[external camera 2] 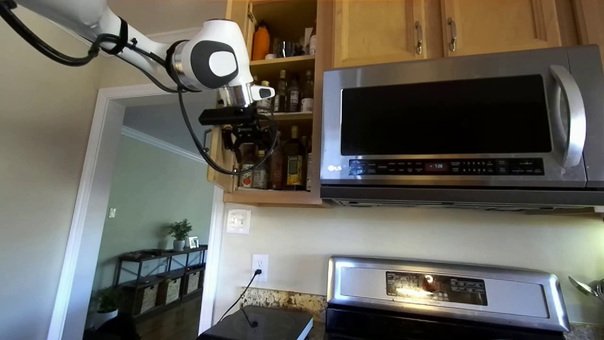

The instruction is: Open the top left cupboard door

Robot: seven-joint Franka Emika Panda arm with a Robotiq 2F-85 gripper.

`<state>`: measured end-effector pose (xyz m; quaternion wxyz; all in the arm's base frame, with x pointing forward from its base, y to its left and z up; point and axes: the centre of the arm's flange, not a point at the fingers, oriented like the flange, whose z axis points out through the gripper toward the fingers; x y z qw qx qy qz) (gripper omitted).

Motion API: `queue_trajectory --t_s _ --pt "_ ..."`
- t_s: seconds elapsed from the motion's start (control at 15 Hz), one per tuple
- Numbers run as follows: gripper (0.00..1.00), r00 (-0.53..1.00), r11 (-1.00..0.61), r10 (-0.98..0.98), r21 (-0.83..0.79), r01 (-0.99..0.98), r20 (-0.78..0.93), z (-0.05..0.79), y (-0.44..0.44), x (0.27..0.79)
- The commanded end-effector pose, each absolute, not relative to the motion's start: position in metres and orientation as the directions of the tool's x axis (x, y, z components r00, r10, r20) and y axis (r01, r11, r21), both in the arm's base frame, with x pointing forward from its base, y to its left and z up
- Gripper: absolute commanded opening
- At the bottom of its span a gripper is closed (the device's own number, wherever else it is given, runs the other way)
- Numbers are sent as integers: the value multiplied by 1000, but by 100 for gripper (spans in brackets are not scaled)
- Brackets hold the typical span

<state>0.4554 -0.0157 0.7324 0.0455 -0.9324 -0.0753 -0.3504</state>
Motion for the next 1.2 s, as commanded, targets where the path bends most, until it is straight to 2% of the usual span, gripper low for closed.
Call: queue_trajectory --t_s 0.0,0.2,0.4,0.93,1.13 --pt "100 754 -951 205 -55 304 624 725 17 459" --pt "100 756 -945 220 -58 321 616 714 37 466" --pt "100 792 -969 155 -63 237 591 692 35 481" --pt "100 911 -996 48 -54 77 410 619 39 512" --pt "100 902 -993 70 -61 105 427 616 39 518"
